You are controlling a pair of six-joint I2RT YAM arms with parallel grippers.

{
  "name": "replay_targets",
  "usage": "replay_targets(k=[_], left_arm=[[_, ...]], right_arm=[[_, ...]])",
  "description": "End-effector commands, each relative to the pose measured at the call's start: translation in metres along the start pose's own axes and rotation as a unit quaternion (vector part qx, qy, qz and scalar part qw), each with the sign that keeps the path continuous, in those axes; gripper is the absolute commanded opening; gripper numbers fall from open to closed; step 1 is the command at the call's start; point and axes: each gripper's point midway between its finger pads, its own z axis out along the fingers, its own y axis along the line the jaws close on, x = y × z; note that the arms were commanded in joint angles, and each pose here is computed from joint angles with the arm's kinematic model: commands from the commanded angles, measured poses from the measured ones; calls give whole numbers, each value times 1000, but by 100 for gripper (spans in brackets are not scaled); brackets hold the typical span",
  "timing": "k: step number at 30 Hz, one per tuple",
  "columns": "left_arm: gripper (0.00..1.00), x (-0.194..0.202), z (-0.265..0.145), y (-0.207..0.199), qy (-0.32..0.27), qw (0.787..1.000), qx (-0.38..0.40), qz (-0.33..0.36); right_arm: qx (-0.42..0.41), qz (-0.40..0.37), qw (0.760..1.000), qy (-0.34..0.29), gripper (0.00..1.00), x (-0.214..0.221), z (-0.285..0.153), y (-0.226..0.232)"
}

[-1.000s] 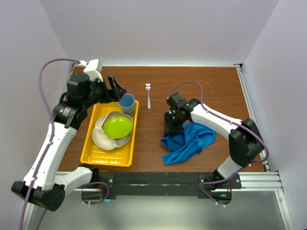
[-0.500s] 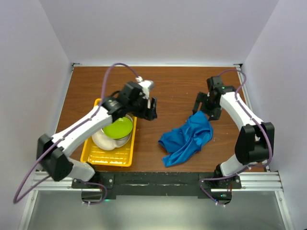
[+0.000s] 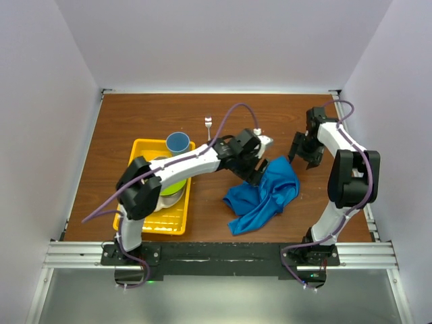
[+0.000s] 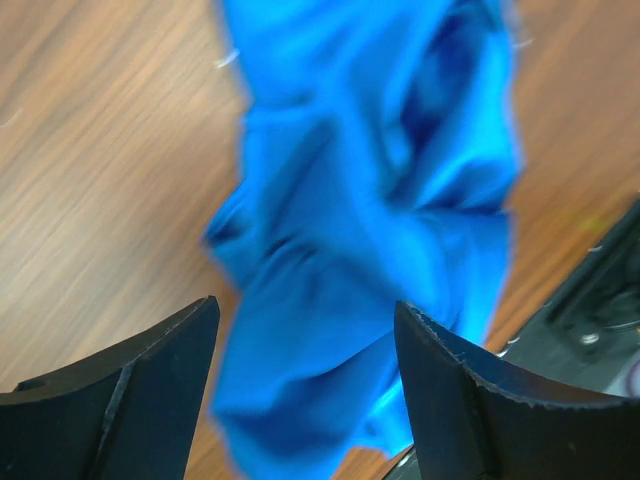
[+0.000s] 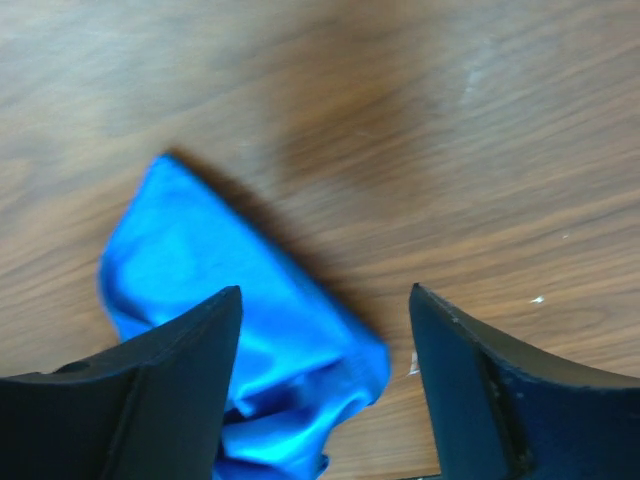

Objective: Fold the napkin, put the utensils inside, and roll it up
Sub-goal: Move the napkin to the centre of the board, then flatten the napkin out

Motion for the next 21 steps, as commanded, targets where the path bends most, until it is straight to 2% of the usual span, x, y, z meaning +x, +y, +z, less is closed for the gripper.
replay_targets(k=[1,6,13,14,16,19,20,21], left_arm=[[74,-23,11,-42,-13,998,56,29],[69,-18,35,-43,10,998,47,40],[47,-5,49,-28,35,998,13,42],[44,-4,48,-27,34,998,11,43],[35,-1,49,-25,38,998,7,42],[21,-5,42,-23,31,999,-1,43],[19,-11,35,-24,21,999,-4,45],[13,-14,29,-20,16,999,-18,46]], right_arm=[[-40,-22,999,-1,68,10,12,8],[-42,-24,999,11,55,23,27,6],[-49,-22,998,11,46,25,28,8],[-48,-22,998,14,39,26,30,8],[-49,-24,998,16,34,27,32,8],[-50,-21,998,13,17,25,32,9],[-53,-21,998,10,6,24,31,10],[-57,-19,998,6,0,20,29,12]])
